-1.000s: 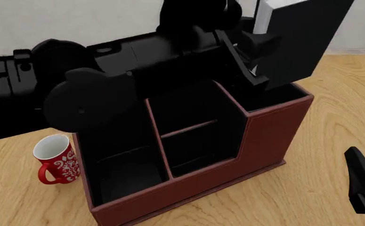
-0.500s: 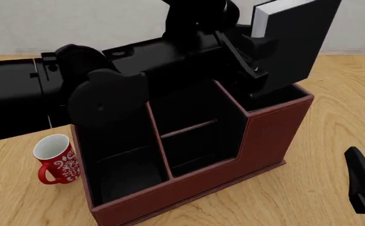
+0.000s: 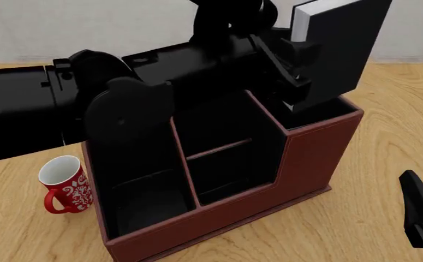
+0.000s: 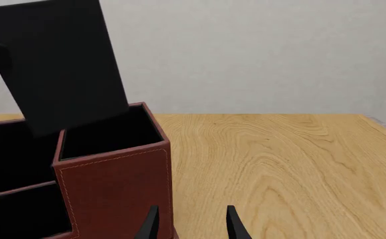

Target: Pick up the book and place it in the right compartment of the caddy.

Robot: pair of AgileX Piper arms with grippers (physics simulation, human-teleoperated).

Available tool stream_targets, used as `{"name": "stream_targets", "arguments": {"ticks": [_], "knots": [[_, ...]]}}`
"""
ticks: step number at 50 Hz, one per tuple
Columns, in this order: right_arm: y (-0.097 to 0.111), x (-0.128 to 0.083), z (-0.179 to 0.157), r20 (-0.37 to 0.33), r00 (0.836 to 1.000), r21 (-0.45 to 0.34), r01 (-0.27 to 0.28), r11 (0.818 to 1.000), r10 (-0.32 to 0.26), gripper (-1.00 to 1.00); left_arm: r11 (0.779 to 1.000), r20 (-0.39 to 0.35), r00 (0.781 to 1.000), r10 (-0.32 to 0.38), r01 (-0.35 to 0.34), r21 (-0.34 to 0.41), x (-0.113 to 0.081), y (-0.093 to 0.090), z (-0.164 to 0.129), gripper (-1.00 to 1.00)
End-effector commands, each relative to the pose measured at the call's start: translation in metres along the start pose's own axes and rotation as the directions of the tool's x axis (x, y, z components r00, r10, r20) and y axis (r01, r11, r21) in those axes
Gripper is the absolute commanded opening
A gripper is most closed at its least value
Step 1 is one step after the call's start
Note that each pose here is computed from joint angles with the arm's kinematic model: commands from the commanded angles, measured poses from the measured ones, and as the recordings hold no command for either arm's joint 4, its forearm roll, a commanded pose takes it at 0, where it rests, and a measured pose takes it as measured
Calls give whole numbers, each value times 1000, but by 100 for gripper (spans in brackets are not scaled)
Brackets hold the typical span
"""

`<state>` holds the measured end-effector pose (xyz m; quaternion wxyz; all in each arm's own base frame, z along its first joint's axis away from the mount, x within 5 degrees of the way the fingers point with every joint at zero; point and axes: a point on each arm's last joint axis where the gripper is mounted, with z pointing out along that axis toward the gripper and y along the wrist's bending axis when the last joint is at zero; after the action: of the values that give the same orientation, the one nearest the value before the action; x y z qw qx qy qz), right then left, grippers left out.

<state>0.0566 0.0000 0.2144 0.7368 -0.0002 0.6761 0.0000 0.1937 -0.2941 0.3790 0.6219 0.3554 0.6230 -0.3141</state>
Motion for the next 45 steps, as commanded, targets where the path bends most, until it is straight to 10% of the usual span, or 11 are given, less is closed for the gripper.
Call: {"name": "stream_targets", "arguments": {"ticks": [1,45], "knots": [[0,0,0,0,1000,0,0,1000,0,100,991,32,991,131,-130,-10,-16,3,-4,-100],[0,0,0,0,1000,0,0,1000,0,100,988,-40,995,94,-98,-115,0,47,33,-100]]}}
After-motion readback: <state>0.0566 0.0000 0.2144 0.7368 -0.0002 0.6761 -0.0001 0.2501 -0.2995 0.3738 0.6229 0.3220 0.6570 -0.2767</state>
